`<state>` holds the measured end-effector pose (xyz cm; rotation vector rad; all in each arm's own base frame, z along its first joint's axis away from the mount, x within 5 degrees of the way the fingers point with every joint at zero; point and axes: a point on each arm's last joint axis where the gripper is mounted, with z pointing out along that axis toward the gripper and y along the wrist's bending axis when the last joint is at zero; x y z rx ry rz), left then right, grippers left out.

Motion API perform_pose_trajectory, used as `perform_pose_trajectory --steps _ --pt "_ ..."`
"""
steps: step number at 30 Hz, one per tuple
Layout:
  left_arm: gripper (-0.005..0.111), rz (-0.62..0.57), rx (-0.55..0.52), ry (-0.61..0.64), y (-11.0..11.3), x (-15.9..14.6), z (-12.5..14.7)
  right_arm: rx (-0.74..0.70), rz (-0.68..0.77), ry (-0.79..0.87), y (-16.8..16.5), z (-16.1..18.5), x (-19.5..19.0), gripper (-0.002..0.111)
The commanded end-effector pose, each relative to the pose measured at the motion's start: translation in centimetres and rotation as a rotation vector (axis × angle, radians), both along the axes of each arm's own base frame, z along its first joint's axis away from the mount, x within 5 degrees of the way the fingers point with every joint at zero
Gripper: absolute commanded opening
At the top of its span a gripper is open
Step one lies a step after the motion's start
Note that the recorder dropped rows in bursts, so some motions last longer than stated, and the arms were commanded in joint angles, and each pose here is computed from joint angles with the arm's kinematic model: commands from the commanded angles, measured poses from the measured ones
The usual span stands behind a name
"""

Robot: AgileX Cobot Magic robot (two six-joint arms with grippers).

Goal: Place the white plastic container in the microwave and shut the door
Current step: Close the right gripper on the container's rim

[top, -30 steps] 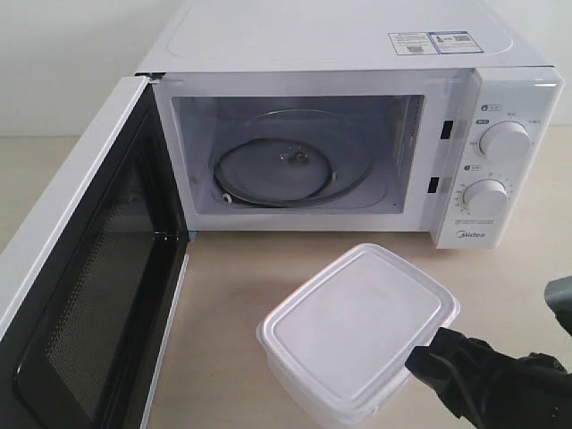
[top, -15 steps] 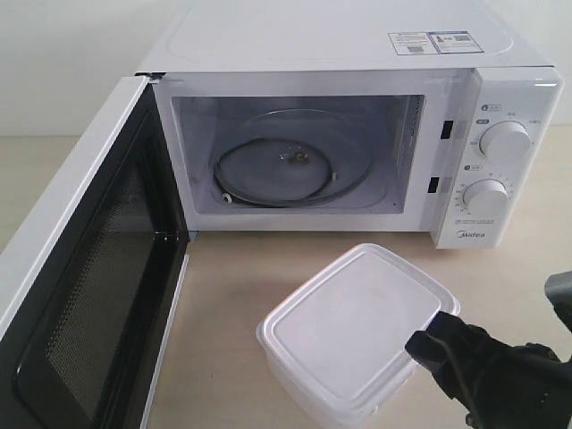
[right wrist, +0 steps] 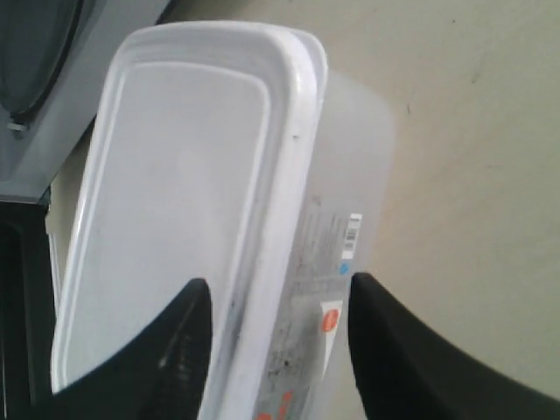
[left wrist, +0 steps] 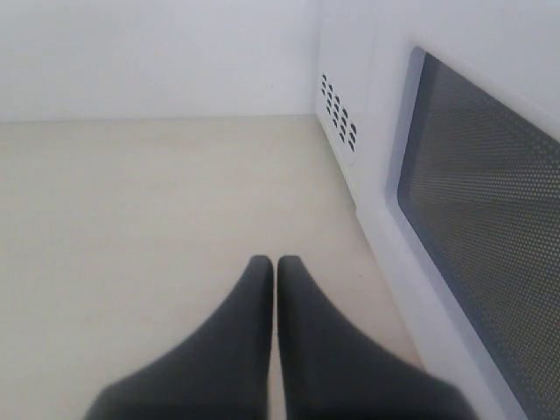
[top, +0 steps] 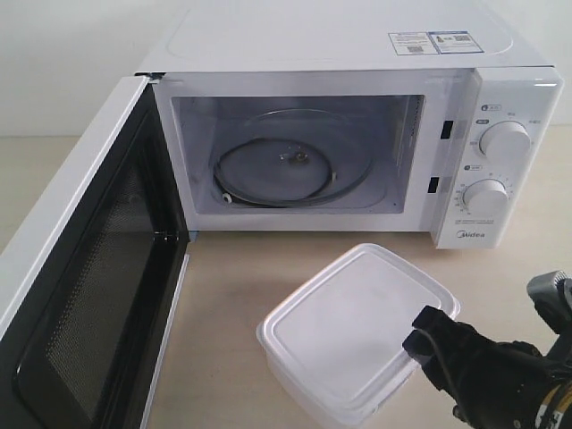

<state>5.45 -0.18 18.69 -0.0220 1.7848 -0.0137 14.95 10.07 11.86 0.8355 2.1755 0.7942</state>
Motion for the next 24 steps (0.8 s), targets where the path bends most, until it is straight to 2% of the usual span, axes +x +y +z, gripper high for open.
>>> perform_pose_trajectory --steps 1,11,13,17,19,24 --pt "0.004 0.002 -0.012 0.001 -0.01 -0.01 -0.1 0.012 -0.021 -0.028 0.27 -0.04 0.6 0.047" --pt "0.004 0.003 -0.012 -0.002 -0.01 0.0 -0.08 0.003 0.002 -0.019 1.08 0.1 1.25 0.046" --pt "0.004 0.003 -0.012 -0.002 -0.01 0.0 -0.08 -0.003 0.001 -0.011 1.04 0.02 1.21 0.039" --pt "0.004 0.003 -0.012 -0.002 -0.01 0.0 -0.08 -0.006 0.002 -0.005 1.03 -0.03 1.17 0.01" --pt "0.004 0.003 -0.012 -0.002 -0.01 0.0 -0.08 -0.012 0.005 0.0 1.02 -0.07 1.14 -0.001" --pt "0.004 0.003 -0.012 -0.002 -0.01 0.0 -0.08 -0.046 0.031 -0.003 1.01 -0.14 1.09 0.0"
